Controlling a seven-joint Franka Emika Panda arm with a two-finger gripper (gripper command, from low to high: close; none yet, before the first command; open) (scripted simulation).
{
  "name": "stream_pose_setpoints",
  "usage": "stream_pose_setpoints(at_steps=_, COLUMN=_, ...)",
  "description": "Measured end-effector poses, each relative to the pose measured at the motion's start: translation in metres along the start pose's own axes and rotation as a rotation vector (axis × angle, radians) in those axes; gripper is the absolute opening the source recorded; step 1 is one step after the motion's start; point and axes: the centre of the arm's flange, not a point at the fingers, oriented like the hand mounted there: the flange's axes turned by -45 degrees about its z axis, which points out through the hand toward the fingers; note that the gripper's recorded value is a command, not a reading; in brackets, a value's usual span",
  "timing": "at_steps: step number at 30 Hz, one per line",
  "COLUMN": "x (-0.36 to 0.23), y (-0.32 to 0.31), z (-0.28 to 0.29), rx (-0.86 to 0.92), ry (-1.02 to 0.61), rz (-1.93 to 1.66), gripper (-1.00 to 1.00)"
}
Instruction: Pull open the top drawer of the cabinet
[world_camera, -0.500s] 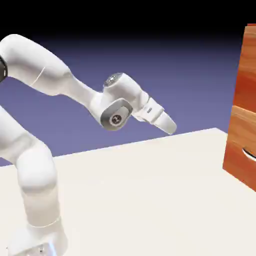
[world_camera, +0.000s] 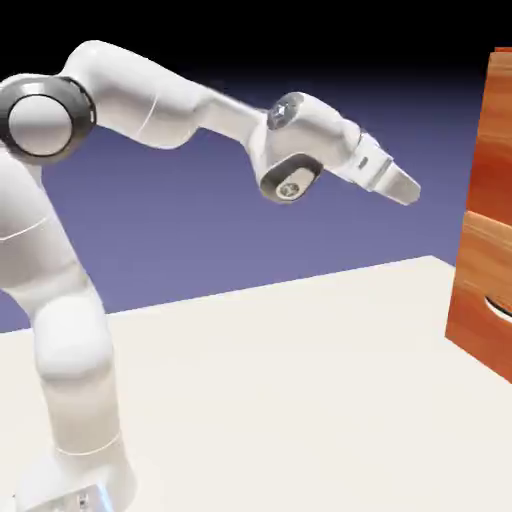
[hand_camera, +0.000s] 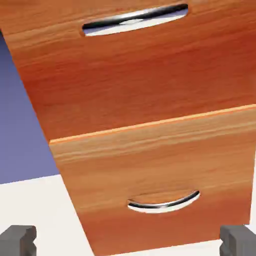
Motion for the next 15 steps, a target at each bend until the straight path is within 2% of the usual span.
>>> stream_pose_setpoints(at_steps=15, x=0.085, y=-0.012, z=0.07, rx=0.109, ry=0.216, rz=0.332, gripper=0.0)
